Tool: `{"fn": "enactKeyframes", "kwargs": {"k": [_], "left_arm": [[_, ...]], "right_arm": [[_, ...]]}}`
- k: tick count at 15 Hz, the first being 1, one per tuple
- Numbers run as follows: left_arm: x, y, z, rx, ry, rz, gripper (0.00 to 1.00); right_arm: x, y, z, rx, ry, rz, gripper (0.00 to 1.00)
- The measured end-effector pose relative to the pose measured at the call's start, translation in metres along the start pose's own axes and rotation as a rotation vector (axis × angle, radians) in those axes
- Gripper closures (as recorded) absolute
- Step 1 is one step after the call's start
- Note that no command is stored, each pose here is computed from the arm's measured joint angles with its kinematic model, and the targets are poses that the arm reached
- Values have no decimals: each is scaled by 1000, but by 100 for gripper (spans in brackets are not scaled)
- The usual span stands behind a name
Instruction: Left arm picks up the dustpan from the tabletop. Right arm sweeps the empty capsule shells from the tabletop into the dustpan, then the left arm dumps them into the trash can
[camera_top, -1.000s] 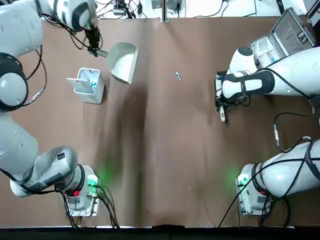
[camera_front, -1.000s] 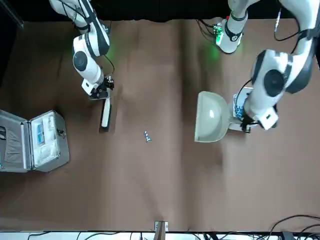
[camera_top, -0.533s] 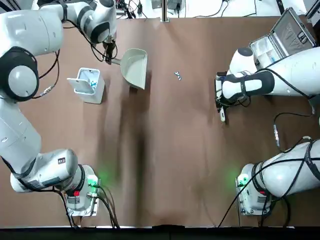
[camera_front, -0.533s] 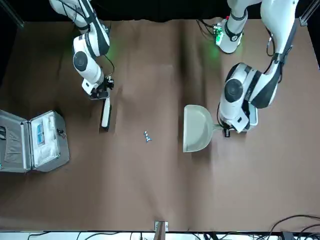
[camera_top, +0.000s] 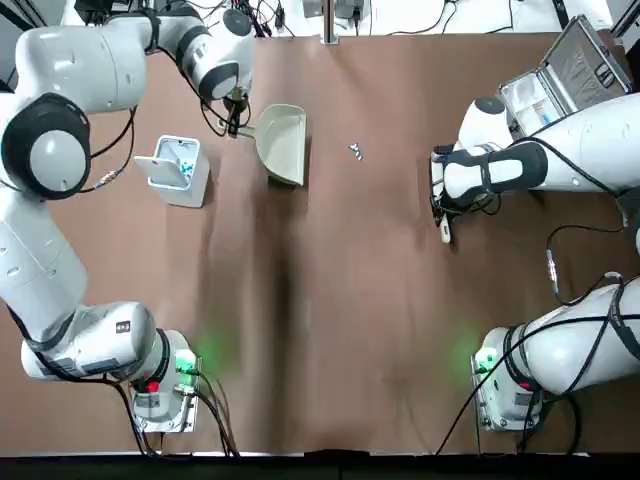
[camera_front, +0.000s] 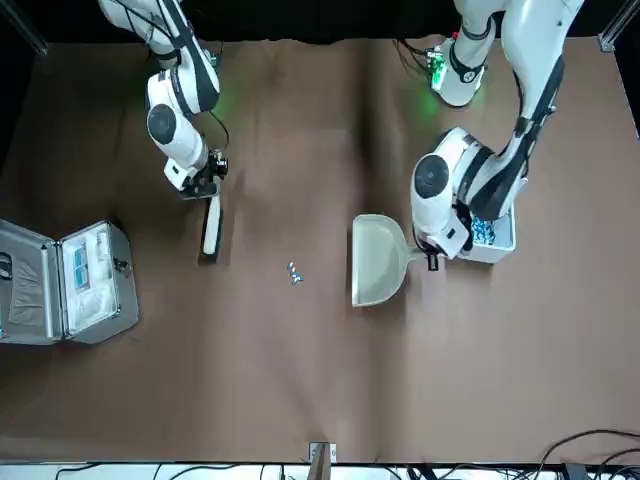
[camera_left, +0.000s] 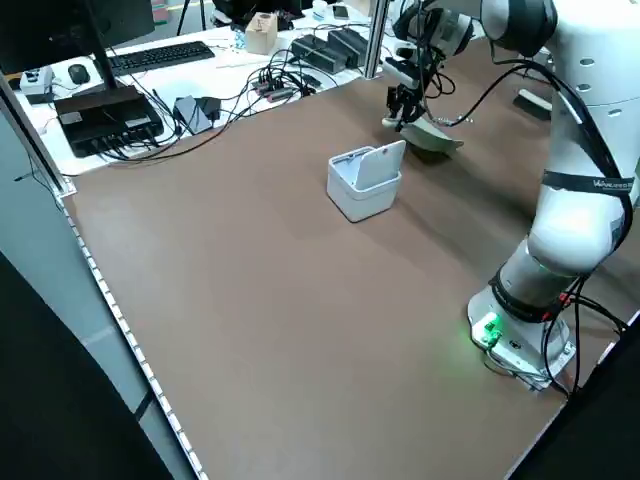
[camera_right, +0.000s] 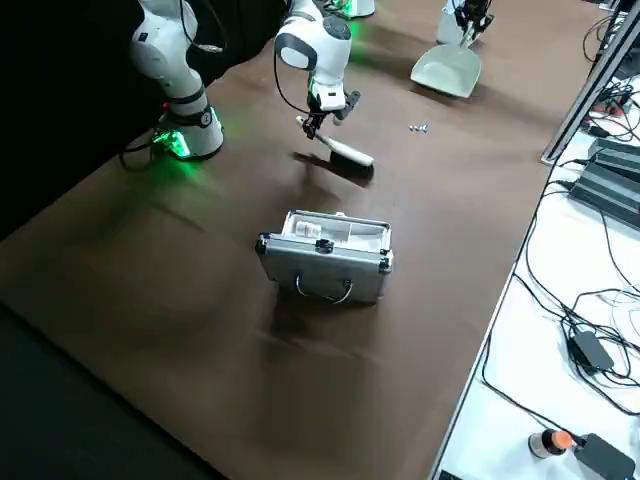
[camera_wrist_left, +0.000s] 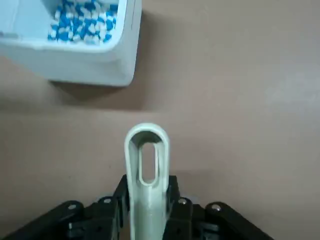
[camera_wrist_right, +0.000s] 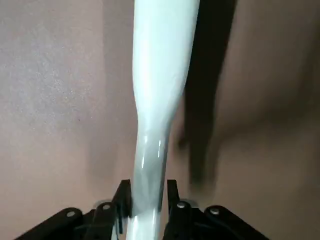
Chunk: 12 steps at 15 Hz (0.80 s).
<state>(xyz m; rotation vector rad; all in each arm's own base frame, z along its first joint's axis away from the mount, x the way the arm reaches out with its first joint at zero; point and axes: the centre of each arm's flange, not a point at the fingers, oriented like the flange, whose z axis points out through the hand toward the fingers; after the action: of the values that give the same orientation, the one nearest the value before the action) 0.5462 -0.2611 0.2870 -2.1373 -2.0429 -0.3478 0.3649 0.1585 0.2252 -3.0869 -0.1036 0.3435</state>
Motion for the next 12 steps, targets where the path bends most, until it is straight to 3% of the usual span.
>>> {"fn": "enactKeyframes", "kwargs": {"k": [12], "left_arm": [[-78, 1, 2, 3, -72, 18, 67]], "right_arm": [[0, 0, 0, 0, 2, 1, 71]]}}
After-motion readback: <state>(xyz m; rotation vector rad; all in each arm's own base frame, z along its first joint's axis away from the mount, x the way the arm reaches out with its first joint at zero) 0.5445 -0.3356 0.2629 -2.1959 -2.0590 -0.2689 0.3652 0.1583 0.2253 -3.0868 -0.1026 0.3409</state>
